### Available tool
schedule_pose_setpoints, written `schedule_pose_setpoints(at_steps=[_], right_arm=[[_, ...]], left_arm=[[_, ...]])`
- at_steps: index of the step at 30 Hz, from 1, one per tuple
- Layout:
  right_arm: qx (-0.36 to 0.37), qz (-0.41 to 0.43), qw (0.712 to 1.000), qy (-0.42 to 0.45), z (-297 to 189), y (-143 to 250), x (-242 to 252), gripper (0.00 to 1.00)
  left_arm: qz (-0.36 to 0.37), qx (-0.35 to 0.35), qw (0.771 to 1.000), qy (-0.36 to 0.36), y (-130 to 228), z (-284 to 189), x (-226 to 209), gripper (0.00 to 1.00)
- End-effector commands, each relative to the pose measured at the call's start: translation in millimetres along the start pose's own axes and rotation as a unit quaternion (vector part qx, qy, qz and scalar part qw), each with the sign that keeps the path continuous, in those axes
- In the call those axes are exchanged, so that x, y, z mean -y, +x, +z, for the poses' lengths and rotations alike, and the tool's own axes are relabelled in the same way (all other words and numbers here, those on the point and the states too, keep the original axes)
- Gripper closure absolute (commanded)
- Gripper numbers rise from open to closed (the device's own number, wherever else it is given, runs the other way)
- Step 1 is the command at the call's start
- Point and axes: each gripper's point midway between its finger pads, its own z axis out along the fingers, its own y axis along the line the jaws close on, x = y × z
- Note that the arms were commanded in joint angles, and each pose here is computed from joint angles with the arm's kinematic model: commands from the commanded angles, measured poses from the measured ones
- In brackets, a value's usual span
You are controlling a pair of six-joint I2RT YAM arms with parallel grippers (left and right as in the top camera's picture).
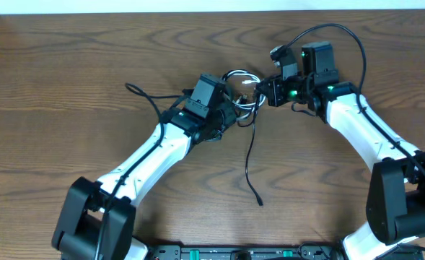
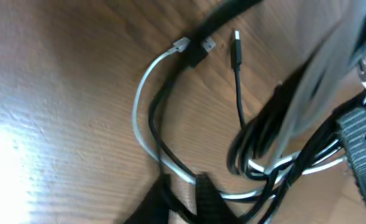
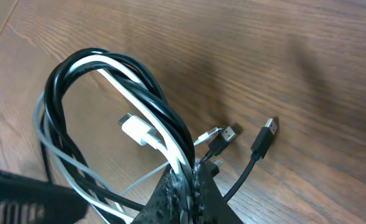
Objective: Untangle cables
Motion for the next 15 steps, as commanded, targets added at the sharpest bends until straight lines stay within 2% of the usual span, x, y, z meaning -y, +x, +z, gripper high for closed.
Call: schedule_pose_setpoints(at_steps=[1,5,11,15], right_arm=[[0.006,-0.004,1.000,-0.007,-4.6,-4.8,-9.6,0.99],[0.002,-0.004,1.000,0.016,-4.6,-2.3,-1.3,0.99],[-0.003,-0.022,0.999,0.023,-4.7,0.1,1.2,0.99],[-0.004,-0.022,0.999,0.029,-5.2,0.7,3.8,0.99]], left_arm=[[0.027,0.015,1.000,0.001,-5.4,0.2,2.9,0.92],[0.054,0.005,0.998,0.020,-0.9,-8.0,11.9,0.93],[0.122,0.032,0.991,0.051,-10.5,-35.5,27.3,0.93],[0.139,0.051,0.987,0.055,-21.8,-56.0,26.0,0.93]])
